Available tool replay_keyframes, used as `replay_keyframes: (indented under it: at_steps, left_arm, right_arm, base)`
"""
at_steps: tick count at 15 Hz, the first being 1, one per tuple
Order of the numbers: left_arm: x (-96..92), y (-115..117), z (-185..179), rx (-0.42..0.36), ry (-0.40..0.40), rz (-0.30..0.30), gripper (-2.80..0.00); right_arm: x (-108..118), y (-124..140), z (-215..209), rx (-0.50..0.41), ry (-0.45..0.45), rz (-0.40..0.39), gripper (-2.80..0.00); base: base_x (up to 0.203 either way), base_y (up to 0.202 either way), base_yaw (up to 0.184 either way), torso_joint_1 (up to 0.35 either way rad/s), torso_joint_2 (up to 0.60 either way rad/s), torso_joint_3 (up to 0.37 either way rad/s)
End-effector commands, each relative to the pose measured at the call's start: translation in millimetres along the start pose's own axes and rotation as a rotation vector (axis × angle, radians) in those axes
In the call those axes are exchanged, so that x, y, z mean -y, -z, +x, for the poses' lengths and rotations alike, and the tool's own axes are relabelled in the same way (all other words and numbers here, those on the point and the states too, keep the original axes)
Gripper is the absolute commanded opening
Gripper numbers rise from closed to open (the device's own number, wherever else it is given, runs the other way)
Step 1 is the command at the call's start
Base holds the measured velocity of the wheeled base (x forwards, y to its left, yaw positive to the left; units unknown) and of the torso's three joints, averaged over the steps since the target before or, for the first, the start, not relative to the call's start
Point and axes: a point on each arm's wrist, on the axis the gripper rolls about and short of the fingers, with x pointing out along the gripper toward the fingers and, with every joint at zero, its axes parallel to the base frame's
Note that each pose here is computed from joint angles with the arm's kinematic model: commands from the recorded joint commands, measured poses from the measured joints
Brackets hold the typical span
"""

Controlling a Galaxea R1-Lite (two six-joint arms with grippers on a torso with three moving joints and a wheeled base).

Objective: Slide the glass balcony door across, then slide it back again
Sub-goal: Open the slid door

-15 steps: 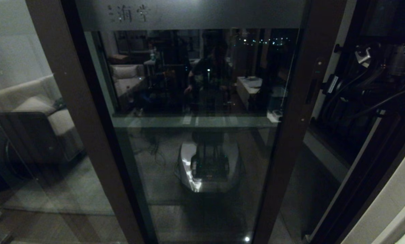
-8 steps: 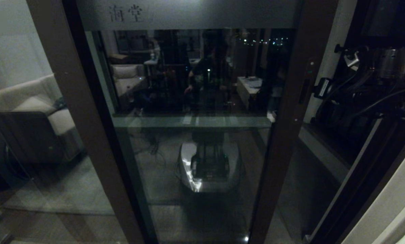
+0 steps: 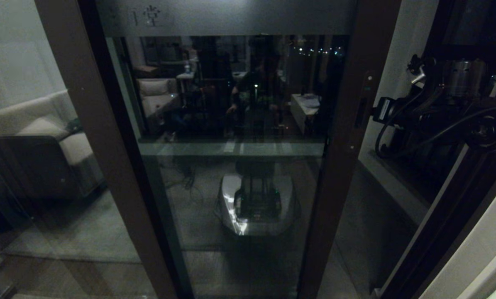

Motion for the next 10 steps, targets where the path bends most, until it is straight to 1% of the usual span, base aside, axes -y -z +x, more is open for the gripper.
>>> replay_keyframes:
  at_steps: [1,3,5,10]
  left_arm:
    - [0.0,0.0,0.0,0.0,0.0,0.001,-2.8]
    - [0.0,0.0,0.0,0.0,0.0,0.001,-2.8]
    - [0.0,0.0,0.0,0.0,0.0,0.0,-2.8]
    - [0.0,0.0,0.0,0.0,0.0,0.001,-2.8]
  right_arm:
    - [-2.4,1.8,4.1,-0.002,-0.003,0.0,-2.8]
    - [-8.7,2.4,8.6,0.008,0.022,-0.004,-2.8]
    - [-17.1,5.8,11.7,0.003,0.02,-0.008,-2.8]
    - [-19.1,6.5,12.2,0.002,0.023,-0.009,-2.8]
  base:
    - [0.0,0.0,0.0,0.0,0.0,0.0]
    - [0.0,0.0,0.0,0.0,0.0,0.0]
    - [0.0,0.0,0.0,0.0,0.0,0.0]
    - [0.0,0.0,0.0,0.0,0.0,0.0]
